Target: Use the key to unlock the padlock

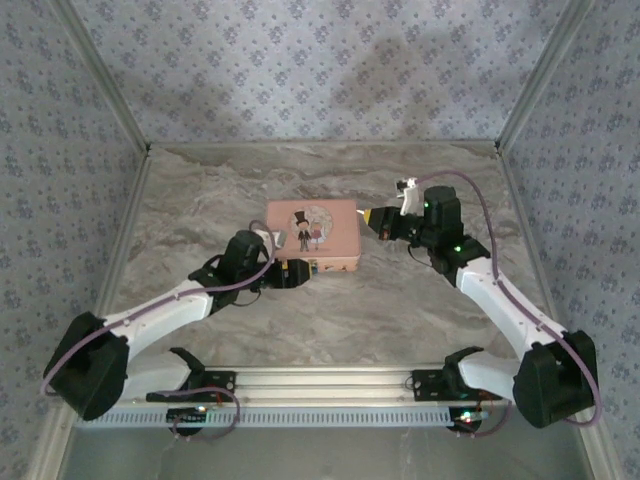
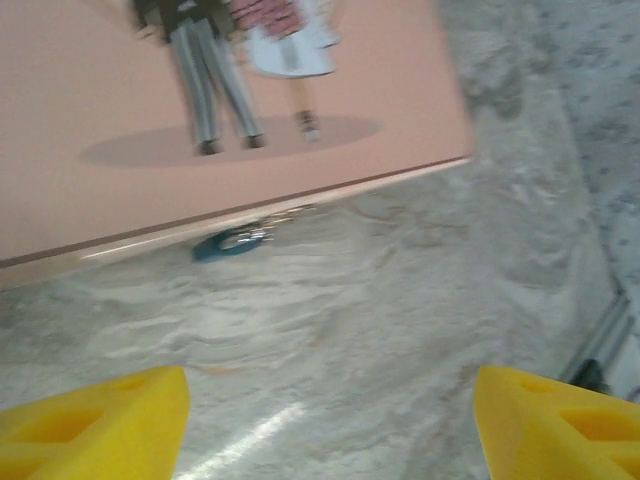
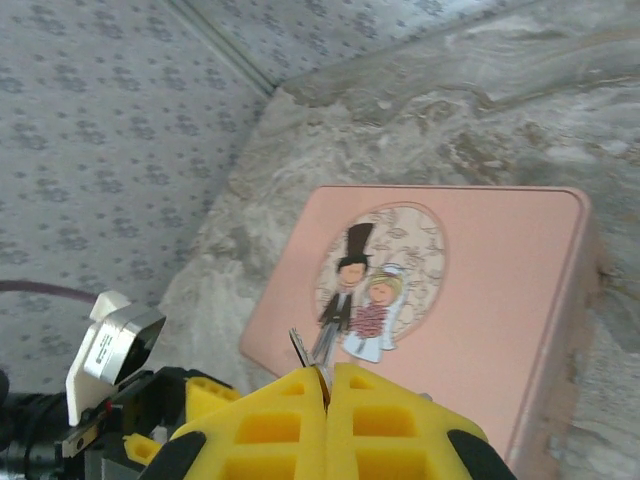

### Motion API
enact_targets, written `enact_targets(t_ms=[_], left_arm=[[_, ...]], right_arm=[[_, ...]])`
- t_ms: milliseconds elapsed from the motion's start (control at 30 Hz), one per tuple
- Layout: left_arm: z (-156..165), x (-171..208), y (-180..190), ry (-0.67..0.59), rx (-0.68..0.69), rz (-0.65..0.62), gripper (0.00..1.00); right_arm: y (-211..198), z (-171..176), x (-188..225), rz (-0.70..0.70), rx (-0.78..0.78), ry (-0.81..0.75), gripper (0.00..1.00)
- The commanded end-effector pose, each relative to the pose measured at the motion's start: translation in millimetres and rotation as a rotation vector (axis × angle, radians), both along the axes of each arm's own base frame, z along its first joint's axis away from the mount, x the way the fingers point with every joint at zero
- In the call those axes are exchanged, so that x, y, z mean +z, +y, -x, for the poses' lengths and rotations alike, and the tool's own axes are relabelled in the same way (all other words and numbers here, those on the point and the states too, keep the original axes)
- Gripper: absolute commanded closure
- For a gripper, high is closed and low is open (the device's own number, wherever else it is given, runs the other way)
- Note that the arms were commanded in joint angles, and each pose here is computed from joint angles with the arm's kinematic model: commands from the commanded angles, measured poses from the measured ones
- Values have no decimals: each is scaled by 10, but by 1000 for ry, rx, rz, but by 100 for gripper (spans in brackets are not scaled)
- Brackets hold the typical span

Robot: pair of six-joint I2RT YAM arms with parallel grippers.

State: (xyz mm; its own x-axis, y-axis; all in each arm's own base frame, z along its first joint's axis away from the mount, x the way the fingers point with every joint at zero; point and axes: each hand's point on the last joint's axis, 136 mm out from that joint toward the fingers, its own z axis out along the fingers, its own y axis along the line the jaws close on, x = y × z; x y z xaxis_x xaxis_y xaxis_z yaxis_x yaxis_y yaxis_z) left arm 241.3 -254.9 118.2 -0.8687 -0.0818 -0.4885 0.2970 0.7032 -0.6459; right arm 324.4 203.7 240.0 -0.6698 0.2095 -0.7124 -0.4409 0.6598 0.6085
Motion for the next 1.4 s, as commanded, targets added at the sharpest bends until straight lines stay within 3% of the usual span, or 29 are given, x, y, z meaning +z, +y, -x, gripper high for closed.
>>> enact_targets(t_ms=[0, 500, 933, 967, 1033, 1367], left_arm=[[-231, 119, -110, -88, 33, 41, 24], [-746, -87, -596, -144, -36, 27, 21], [-856, -341, -726, -180, -80, 32, 19], [-866, -372, -705, -191, -67, 26, 18], [-888, -410, -648, -226, -35, 15, 2], [-916, -351, -714, -458, -79, 8, 2]], right_arm=[[-61, -149, -92, 77, -66, -11, 100], [-240, -708, -988, 247, -254, 140, 100], [-296, -1098, -1249, 307, -348, 158, 100], [-300, -1107, -1262, 310, -349, 160, 100], [-292, -1109, -1267, 311, -351, 157, 100], [-253, -1153, -1315, 313, -346, 146, 100]])
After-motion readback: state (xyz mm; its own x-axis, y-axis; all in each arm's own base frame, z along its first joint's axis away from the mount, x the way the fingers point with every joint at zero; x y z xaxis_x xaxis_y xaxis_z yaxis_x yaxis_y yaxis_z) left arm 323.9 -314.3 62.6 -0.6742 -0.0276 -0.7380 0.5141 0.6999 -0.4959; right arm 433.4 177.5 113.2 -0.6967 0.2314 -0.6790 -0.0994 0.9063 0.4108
